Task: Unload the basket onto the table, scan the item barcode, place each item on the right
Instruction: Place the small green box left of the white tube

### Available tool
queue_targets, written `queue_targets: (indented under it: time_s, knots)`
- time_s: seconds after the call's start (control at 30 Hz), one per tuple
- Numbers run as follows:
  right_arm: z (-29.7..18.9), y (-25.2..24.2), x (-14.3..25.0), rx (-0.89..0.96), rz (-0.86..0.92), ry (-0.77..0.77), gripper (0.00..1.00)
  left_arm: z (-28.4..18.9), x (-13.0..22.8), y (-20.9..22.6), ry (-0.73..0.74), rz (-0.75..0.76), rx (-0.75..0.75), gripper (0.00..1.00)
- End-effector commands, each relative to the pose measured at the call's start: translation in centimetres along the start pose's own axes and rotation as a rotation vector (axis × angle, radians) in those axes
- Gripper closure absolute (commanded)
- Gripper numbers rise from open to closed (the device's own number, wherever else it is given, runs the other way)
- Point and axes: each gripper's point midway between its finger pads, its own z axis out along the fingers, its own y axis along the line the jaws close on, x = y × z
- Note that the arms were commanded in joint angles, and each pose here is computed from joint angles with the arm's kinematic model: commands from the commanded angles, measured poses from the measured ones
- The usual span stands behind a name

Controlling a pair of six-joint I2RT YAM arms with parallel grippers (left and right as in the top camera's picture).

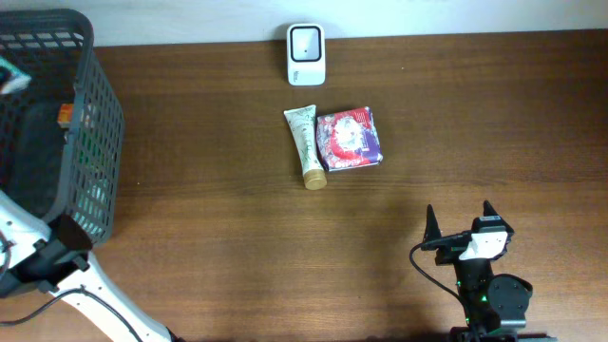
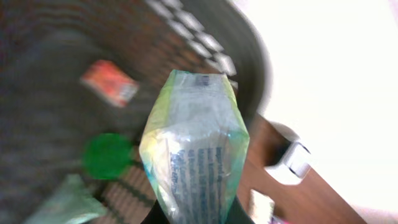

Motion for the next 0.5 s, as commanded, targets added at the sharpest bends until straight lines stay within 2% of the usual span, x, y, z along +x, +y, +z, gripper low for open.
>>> queue_targets:
  time_s: [0.0,0.13,0.33,0.47]
  knots:
    - [0.0,-0.2,0.3,0.008,-0.003,0.003,0.01,-0.6,4.1,-9.7,0.104,0.244,0.352,1.00]
    - [0.0,-0.2,0.3,0.008,-0.003,0.003,0.01,1.4,9.8,-16.7,0.206,0.461,0.456,1.00]
    - [0.0,-0.2,0.3,0.008,-0.003,0.004,0.01,7.3,17.5,-19.6,0.313,0.684,0.170,1.00]
    - [0.0,-0.2,0.3,0.008,-0.003,0.004,0.01,12.8,25.4,-17.0,0.494,0.812,-0.177,1.00]
